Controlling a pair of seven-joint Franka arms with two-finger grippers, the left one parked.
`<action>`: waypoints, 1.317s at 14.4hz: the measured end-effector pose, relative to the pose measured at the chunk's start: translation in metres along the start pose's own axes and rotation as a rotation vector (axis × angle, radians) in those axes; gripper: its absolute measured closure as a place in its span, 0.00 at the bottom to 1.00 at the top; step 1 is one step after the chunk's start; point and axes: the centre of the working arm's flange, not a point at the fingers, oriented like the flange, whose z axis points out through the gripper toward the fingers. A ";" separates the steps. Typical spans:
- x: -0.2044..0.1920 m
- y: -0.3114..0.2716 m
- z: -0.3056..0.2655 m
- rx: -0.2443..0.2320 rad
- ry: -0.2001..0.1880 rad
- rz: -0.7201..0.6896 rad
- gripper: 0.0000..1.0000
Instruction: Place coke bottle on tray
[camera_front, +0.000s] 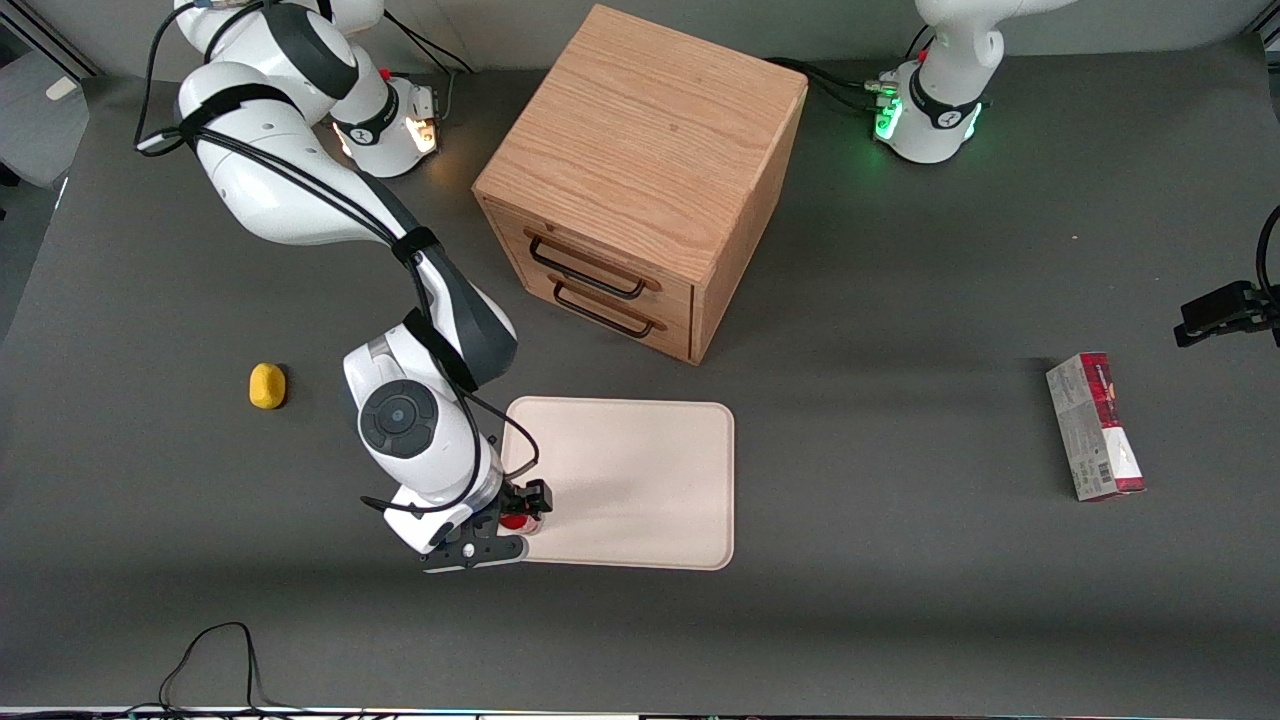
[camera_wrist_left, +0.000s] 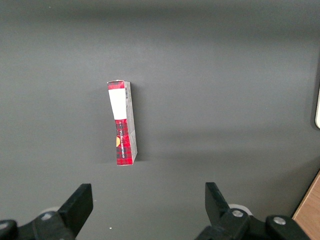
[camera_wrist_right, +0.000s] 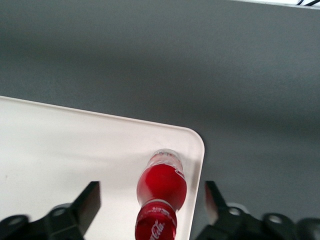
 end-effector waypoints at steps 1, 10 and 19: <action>0.001 0.004 -0.007 -0.012 0.004 0.003 0.00; -0.056 0.167 -0.189 -0.028 -0.119 0.004 0.00; -0.189 0.300 -0.315 0.034 -0.094 0.138 0.00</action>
